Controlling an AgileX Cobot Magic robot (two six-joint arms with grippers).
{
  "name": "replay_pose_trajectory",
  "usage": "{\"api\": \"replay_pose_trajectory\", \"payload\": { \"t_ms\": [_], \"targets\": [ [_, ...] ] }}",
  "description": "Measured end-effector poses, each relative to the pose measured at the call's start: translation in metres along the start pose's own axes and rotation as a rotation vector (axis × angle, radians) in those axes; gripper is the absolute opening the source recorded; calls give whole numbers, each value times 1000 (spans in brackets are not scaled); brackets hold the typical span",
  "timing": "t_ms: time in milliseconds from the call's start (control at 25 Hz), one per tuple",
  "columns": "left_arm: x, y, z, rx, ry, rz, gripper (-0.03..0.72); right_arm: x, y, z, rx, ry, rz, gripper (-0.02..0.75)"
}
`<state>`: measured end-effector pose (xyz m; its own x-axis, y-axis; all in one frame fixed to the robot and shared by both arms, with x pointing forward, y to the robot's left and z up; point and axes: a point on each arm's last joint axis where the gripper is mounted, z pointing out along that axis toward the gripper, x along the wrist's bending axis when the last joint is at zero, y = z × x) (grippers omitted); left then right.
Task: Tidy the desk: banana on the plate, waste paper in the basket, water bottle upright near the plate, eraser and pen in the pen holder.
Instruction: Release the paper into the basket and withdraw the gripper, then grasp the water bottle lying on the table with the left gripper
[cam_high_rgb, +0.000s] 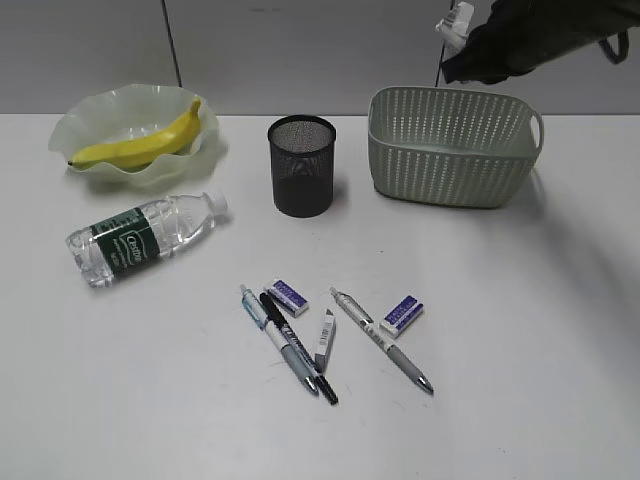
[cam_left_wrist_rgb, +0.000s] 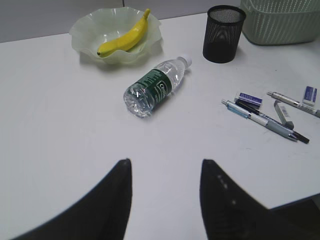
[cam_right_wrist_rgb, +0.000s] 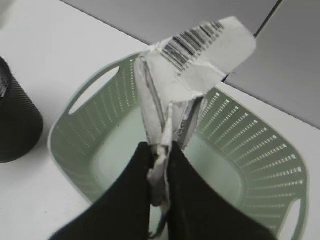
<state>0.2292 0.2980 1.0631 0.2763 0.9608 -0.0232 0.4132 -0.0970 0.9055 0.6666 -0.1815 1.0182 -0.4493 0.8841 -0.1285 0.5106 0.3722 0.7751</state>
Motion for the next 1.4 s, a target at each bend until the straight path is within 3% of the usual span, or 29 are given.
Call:
{"api": "replay_pose_trajectory", "payload": {
  "t_ms": [120,200,360,480,760,920,1160,1400],
  "targets": [
    [0,0,0,0,0,0,335,0,-16,26,18,-15,6,90],
    [0,0,0,0,0,0,335,0,-26,39,37,-18,14,177],
    [0,0,0,0,0,0,335,1,-36,52,52,-24,87,430],
    [0,0,0,0,0,0,335,0,-32,48,42,-23,136,526],
    [0,0,0,0,0,0,335,9,-8,-7,131,83,210,552],
    [0,0,0,0,0,0,335,10,-1,-45,230,88,266,553],
    [0,0,0,0,0,0,335,19,-13,-91,483,144,254,553],
    [0,0,0,0,0,0,335,30,-46,-142,602,133,290,553]
  ]
}}
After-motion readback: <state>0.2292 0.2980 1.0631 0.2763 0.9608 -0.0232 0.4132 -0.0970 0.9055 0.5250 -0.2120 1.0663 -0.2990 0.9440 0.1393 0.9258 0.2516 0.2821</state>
